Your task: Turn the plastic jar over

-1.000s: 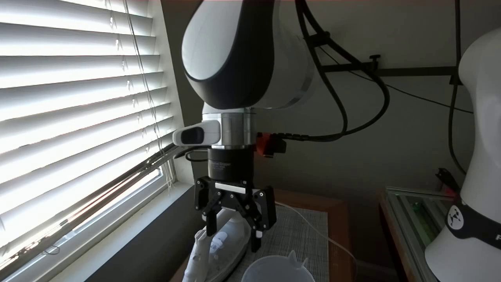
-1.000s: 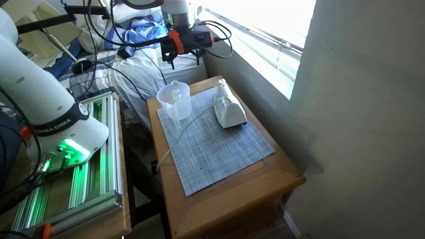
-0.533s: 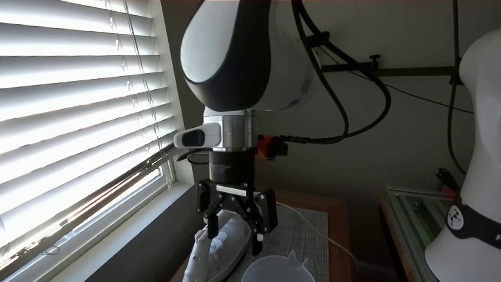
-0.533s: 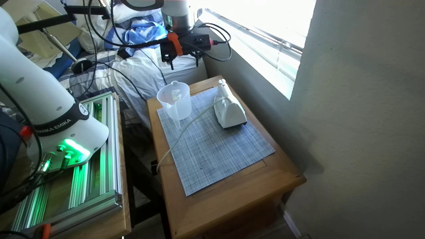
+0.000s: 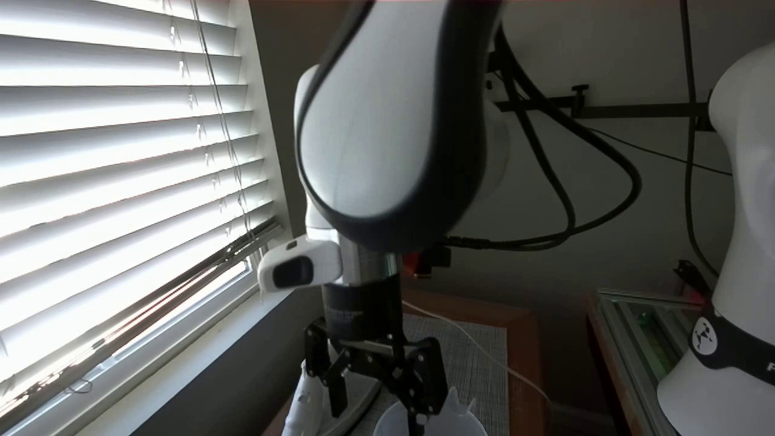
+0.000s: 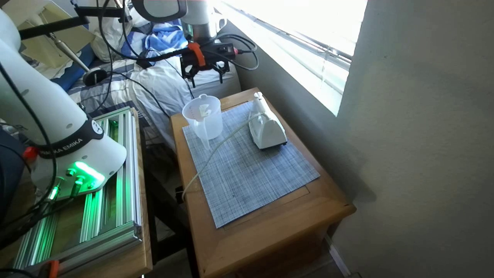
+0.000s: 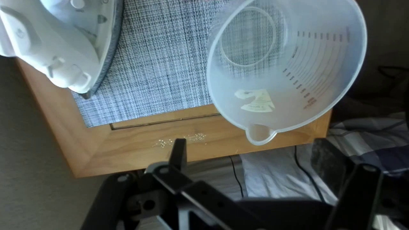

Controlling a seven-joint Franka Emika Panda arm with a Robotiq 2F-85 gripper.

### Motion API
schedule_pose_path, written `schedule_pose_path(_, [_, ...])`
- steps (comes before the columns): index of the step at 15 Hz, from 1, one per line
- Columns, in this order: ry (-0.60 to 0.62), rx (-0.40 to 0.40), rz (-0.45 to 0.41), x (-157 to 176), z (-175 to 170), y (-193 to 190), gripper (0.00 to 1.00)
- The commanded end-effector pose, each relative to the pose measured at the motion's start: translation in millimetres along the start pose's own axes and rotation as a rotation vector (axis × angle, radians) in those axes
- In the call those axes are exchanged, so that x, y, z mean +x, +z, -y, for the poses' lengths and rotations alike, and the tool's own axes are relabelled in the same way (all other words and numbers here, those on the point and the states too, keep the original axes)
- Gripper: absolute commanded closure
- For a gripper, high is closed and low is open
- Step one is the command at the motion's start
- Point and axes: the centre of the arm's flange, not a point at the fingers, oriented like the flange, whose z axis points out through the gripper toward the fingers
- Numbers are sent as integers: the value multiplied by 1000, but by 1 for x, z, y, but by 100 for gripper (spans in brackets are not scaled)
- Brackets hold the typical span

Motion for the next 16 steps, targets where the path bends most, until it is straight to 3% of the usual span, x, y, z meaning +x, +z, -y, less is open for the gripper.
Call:
schedule_pose_path(1, [-22,-15,109,20,18,27,0])
schedule_pose_path(8, [-83,-74,227,16,23,39,0])
schedule_pose_path(16, [-123,-99,199,15,11,59,0])
